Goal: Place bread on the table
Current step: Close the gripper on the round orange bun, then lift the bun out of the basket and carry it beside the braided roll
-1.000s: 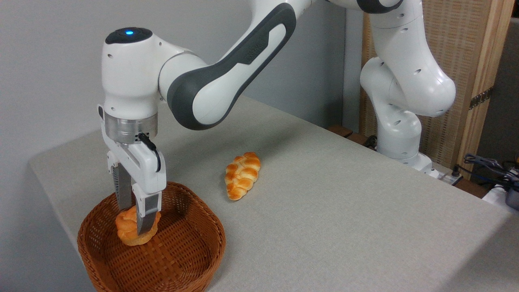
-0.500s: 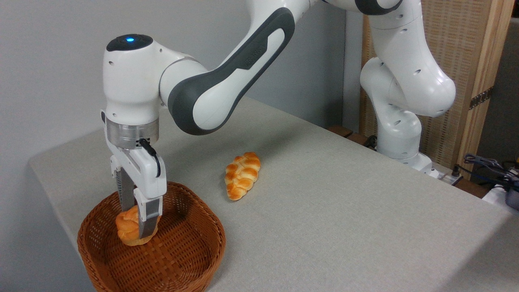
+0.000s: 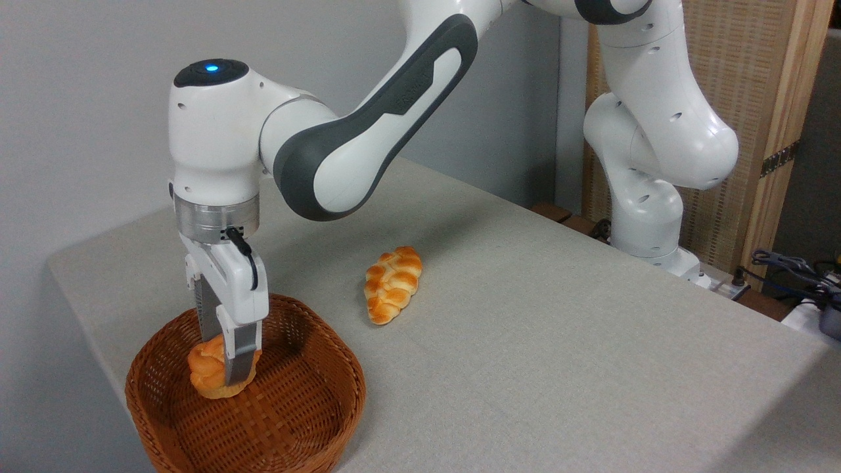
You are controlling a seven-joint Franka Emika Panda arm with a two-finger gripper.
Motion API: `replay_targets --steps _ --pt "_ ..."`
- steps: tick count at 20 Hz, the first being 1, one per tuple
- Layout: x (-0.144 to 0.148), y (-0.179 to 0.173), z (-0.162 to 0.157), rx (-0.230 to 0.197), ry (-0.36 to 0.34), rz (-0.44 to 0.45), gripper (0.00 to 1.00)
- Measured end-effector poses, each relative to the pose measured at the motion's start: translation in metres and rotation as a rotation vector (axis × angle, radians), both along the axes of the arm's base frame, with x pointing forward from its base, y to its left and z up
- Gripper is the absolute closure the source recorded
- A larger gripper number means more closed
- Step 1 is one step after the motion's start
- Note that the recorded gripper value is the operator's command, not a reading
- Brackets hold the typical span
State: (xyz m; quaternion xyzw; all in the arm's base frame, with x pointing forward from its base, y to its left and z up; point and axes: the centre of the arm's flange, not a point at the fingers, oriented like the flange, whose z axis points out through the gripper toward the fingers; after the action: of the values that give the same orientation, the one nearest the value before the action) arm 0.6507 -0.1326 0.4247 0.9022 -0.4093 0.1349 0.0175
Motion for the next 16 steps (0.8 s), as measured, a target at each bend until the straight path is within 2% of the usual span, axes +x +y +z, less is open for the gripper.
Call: replay_targets --steps 10,12,16 --pt "0.000 0.002 0.001 0.000 -0.002 0.003 0.66" --pt "0.001 0.011 0.008 -0.001 -0.010 0.016 0.66" --pt "-0.008 0.024 0.039 0.003 -0.002 0.029 0.57"
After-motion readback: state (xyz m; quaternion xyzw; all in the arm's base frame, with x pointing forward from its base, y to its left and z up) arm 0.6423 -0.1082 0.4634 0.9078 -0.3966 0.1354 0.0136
